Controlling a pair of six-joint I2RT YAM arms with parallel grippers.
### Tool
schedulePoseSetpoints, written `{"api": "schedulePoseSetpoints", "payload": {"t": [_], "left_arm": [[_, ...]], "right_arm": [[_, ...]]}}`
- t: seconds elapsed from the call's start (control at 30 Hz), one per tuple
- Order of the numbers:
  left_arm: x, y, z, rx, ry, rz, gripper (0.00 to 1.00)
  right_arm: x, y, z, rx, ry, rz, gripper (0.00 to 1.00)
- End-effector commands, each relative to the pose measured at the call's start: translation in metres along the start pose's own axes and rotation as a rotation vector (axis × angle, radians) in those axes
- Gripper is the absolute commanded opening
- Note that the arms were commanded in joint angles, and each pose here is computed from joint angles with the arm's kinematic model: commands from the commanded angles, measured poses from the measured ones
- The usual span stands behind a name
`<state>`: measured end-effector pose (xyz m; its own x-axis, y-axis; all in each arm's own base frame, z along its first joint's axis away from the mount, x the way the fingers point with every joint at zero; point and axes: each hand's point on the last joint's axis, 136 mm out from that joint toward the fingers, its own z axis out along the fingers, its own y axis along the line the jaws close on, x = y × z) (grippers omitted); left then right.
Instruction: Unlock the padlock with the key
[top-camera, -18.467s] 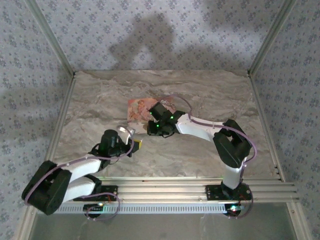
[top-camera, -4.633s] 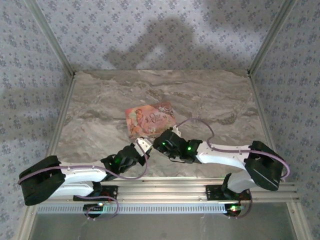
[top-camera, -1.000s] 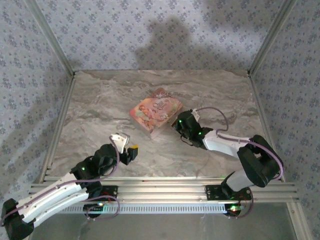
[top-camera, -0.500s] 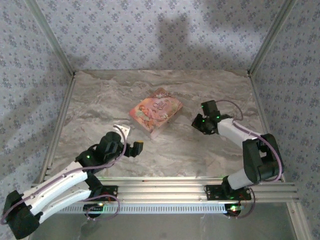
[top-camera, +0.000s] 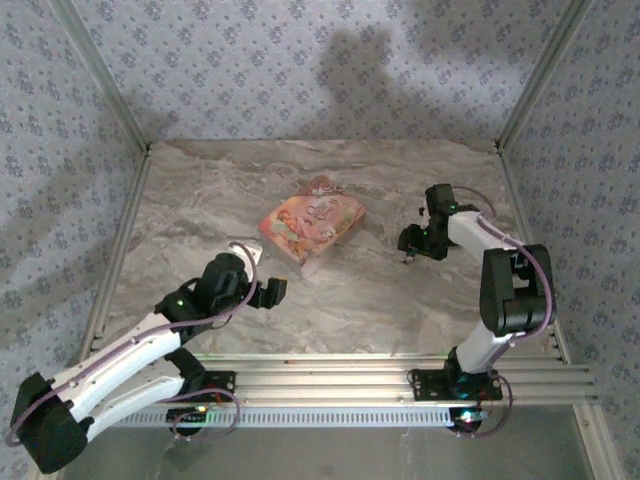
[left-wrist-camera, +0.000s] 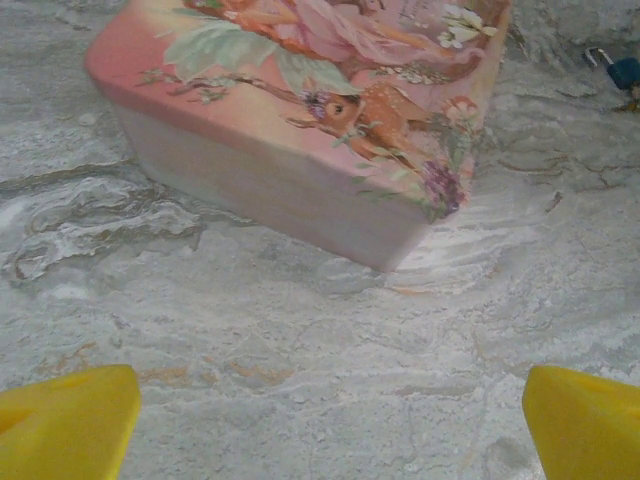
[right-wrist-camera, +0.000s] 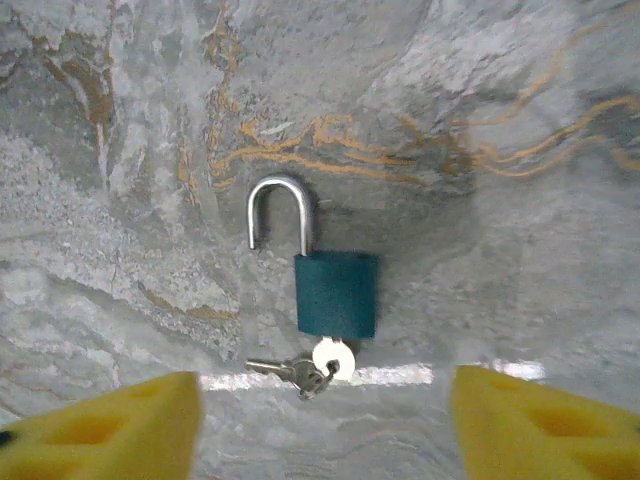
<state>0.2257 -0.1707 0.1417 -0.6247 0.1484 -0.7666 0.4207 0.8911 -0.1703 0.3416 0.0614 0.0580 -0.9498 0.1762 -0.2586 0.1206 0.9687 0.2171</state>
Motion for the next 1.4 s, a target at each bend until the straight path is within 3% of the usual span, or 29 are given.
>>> {"api": "schedulePoseSetpoints", "payload": {"t": [0.0, 0.17, 0.3, 0.53, 0.73, 0.87, 1.07, 1.3, 1.37], "left_arm": [[-0.011, 0.016, -0.005, -0.051, 0.025, -0.011, 0.98], [-0.030, 0.057, 0.004, -0.140, 0.010, -0.151, 0.98], [-0.051, 0.102, 0.006, -0.273, -0.099, -0.177, 0.98], [-0.061, 0.135, 0.013, -0.408, -0.286, 0.027, 0.98], [-0.056, 0.166, 0.016, -0.530, -0.303, 0.079, 0.98], [-0.037, 0.194, 0.027, -0.562, -0.331, 0.016, 0.98], [-0.053, 0.200, 0.040, -0.532, -0.404, 0.051, 0.98], [-0.042, 0.239, 0.064, -0.551, -0.369, -0.071, 0.98], [-0.040, 0.245, 0.067, -0.523, -0.315, -0.115, 0.98]], "right_arm": [[-0.005, -0.010, -0.037, 0.085, -0.079, -0.093, 0.83], [-0.020, -0.025, -0.088, 0.181, -0.369, -0.120, 1.00], [-0.016, -0.036, -0.110, 0.205, -0.596, -0.190, 1.00], [0.008, -0.067, -0.094, 0.252, -0.868, -0.168, 1.00], [0.001, -0.081, -0.099, 0.248, -1.052, -0.112, 1.00], [-0.013, -0.081, -0.086, 0.224, -1.036, -0.148, 1.00], [-0.043, -0.068, -0.072, 0.151, -1.037, -0.186, 1.00], [-0.058, -0.065, -0.034, 0.120, -0.999, -0.229, 1.00], [-0.062, -0.075, -0.029, 0.164, -0.916, -0.183, 1.00]]}}
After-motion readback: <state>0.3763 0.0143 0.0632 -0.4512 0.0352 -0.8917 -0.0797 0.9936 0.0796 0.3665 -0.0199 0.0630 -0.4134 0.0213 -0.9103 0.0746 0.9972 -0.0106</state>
